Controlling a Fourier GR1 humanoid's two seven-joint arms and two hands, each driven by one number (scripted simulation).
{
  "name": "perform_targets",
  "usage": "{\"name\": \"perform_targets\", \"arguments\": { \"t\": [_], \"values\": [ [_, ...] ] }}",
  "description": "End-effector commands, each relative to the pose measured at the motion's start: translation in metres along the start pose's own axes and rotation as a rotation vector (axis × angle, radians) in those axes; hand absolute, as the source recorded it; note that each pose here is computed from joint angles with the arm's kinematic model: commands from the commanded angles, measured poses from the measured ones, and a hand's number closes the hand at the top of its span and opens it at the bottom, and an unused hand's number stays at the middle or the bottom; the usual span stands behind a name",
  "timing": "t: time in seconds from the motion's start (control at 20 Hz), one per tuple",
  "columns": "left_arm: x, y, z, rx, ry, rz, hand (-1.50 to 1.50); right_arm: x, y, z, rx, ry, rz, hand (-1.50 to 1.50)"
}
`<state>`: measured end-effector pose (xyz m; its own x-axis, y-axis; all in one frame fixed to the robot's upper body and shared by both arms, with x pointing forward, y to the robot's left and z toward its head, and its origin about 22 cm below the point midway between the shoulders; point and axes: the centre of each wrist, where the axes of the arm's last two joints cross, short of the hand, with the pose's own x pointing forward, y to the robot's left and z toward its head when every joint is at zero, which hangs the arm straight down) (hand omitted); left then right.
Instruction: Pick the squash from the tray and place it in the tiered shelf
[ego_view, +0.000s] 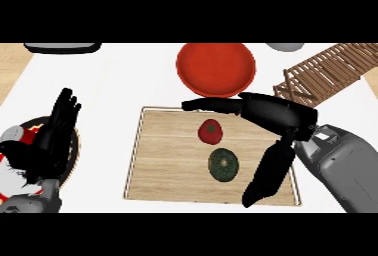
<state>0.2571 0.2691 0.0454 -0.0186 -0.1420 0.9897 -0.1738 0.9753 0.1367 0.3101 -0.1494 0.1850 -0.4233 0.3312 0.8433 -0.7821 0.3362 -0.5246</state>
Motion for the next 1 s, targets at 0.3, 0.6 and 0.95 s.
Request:
{"name": "perform_targets", "arguments": {
  "t": [0.3,0.6,0.95],
  "values": [
    [-0.002,0.001,-0.003,0.018,-0.016,-0.009,0.00,0.077,0.051,-0.020,0.134,0.245,0.649,-1.50],
    [0.000,-0.011,-0.006,-0.004,-0.004,0.012,0.00,0.079,0.088,-0.030,0.136,0.376,0.697,-1.50],
    [0.008,-0.002,-0.009,0.017,-0.002,0.019,0.00,0.065,0.125,-0.044,0.119,0.492,0.926,-1.50]
  ]
}}
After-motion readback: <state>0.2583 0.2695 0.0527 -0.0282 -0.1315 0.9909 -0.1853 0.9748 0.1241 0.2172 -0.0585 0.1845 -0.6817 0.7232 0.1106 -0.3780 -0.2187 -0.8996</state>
